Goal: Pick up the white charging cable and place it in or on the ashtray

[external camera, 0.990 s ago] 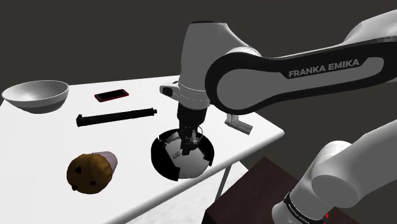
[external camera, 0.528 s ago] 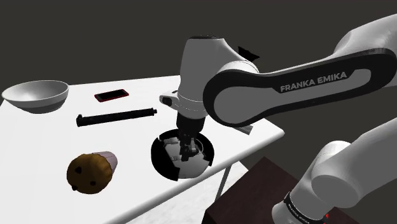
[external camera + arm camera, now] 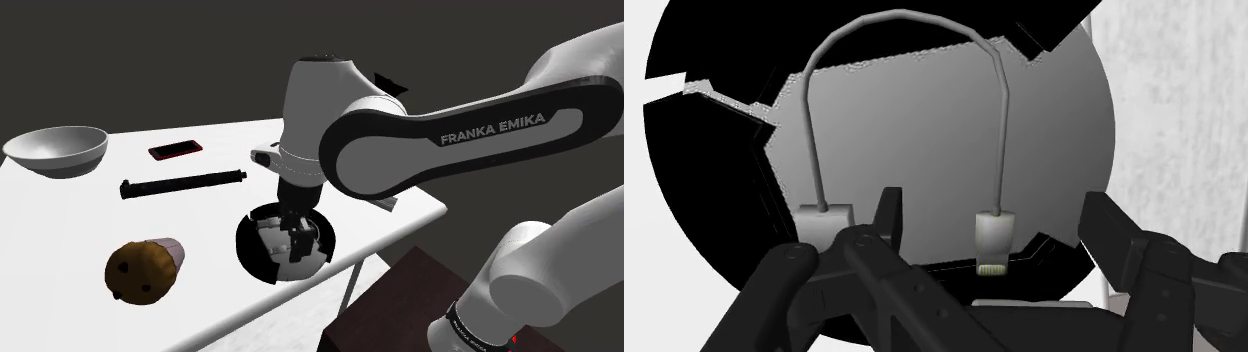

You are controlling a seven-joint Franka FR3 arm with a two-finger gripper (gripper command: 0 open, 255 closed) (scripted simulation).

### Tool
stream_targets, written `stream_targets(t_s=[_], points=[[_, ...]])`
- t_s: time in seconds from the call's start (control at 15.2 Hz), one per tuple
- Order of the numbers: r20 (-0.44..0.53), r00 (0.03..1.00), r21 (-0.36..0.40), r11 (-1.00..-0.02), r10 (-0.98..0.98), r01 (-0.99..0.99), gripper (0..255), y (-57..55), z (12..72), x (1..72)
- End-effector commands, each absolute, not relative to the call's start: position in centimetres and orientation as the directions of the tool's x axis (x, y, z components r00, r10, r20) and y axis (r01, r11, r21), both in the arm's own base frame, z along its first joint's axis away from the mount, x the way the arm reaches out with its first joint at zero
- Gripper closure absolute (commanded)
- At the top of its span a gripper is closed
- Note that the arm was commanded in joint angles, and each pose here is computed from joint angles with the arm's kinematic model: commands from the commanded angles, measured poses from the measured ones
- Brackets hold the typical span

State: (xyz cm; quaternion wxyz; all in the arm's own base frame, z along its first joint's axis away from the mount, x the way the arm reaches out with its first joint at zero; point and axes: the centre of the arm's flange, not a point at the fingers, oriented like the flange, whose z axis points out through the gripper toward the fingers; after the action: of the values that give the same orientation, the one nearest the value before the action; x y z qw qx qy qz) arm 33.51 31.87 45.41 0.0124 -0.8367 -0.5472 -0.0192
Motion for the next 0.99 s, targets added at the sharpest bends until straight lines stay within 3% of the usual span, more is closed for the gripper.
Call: stream_targets(t_s=[0.0,0.4,0.92], points=[[0.046,0.401,0.000,-0.401,0.915,0.916,0,31.9,45.4,33.5],[0.046,0.401,0.000,-0.401,0.915,0.916,0,31.7,50.4,33.4],[0.046,0.401,0.000,-0.401,0.915,0.916,0,31.7,50.4,33.4]])
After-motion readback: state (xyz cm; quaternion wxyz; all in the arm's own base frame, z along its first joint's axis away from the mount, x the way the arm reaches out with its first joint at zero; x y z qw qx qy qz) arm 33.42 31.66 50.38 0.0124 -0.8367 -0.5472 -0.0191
